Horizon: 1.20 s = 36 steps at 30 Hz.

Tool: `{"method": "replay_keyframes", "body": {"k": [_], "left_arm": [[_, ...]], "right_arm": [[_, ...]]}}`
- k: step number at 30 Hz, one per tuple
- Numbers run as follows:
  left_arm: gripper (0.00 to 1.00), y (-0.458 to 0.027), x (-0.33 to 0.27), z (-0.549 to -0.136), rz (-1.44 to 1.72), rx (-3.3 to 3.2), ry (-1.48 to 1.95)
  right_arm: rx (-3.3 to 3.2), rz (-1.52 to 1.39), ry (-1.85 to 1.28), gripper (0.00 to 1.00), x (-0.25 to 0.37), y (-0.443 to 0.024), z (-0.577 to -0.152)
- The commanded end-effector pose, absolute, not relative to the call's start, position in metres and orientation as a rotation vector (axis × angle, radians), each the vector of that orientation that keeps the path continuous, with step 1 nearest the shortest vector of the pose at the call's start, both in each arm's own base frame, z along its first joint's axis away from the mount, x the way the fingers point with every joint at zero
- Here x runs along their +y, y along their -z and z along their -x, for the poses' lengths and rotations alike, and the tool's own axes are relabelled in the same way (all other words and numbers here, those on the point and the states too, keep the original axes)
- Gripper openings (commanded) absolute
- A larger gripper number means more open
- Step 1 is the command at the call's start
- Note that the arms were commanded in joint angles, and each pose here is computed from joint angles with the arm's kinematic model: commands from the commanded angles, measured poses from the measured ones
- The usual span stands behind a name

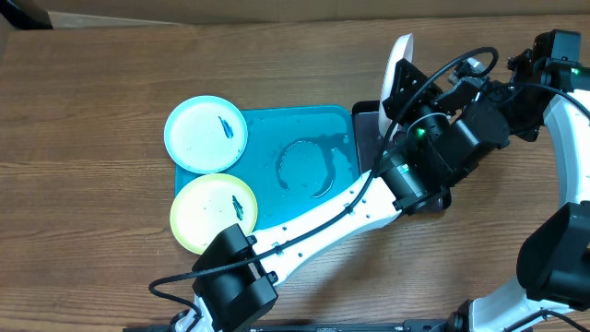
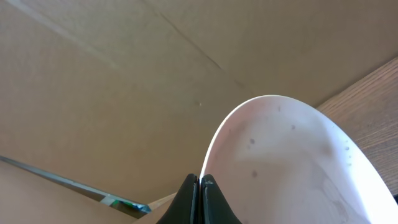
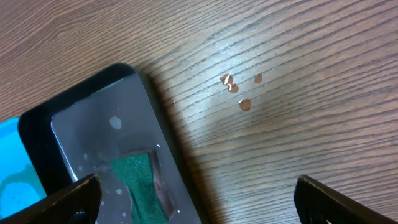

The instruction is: Clean dirty plates on tray and stack at the side

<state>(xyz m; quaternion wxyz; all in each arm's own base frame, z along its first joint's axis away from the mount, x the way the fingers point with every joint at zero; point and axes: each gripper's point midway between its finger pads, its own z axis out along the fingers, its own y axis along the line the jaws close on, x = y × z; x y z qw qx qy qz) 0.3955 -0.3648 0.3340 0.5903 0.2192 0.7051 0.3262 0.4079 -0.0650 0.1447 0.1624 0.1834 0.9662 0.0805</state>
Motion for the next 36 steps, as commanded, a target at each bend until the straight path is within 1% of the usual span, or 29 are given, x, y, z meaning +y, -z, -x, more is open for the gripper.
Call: {"method": "replay_keyframes", "body": {"k": [1,21,29,36], "left_arm": [[0.04,-0.34,-0.367,-0.394,-0.509,1.631,-0.781],[0.04,-0.341,-0.367,-0.394,-0.514,1.628,-0.786],[0.04,-0.362,-0.371,-0.395,-0.501,1.575,-0.791],[0.04,-0.364,-0.365,-0.4,-0.486,1.575,-0.799]], "right_arm": [[2.744,-0.524,-0.23,1.0,-0.067,-0.148,-0.41],[2.744,-0.524,-0.23,1.0,-0.067,-0.148,-0.41],[2.744,-0.524,-0.23,1.0,-0.067,-0.148,-0.41],[2.744,-0.524,-0.23,1.0,-0.067,-0.148,-0.41]]}}
